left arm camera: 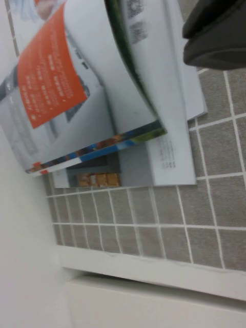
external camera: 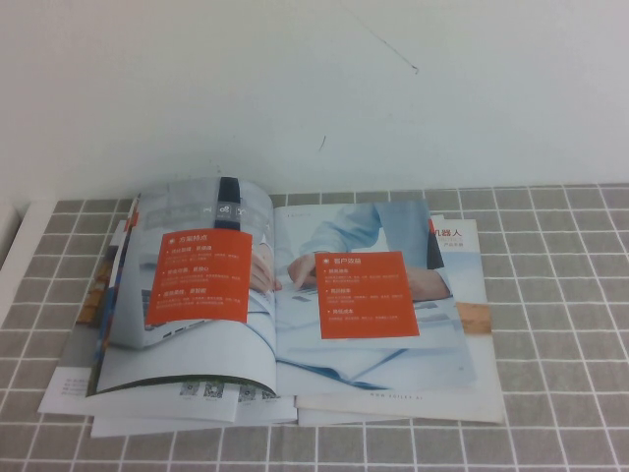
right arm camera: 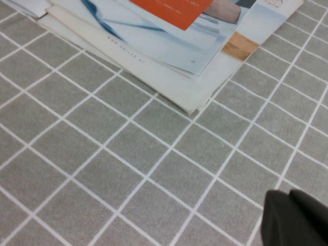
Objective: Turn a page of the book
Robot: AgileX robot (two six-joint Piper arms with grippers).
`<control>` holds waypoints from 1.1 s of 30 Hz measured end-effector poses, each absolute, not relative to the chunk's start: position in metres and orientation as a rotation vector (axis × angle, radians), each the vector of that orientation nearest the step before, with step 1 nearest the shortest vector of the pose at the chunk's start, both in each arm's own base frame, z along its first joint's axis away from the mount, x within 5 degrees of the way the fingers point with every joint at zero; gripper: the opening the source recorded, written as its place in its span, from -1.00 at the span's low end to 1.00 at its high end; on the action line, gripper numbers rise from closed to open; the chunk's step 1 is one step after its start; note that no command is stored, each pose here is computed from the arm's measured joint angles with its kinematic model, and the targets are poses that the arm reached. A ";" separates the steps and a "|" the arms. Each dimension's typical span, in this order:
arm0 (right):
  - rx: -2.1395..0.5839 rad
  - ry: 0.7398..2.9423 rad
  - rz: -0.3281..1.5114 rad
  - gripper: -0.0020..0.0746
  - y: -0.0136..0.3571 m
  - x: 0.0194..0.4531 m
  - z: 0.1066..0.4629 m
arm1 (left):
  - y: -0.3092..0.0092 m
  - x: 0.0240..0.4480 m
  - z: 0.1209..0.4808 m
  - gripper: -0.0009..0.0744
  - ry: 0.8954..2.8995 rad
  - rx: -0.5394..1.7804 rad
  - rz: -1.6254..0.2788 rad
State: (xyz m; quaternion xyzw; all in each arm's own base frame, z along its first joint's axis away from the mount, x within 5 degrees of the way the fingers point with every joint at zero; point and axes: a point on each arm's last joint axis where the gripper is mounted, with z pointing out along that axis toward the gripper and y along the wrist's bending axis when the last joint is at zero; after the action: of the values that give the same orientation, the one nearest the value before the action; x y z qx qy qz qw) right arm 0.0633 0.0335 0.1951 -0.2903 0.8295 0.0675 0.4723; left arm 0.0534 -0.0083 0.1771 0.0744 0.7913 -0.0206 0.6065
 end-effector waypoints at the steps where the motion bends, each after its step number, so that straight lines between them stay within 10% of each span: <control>1: -0.711 2.031 0.165 -0.95 0.033 0.063 0.195 | -0.008 0.053 0.177 -0.98 1.824 0.156 -0.054; 33: -0.598 1.921 0.112 -0.95 0.025 0.054 0.204 | -0.007 0.052 0.176 -0.98 1.846 0.129 -0.042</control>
State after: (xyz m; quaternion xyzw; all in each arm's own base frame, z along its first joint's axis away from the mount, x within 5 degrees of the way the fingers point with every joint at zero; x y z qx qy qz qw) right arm 0.0536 0.0247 0.2038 -0.2509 0.8060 0.0470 0.5340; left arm 0.0524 -0.0066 0.1761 0.0559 0.7967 -0.0180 0.6015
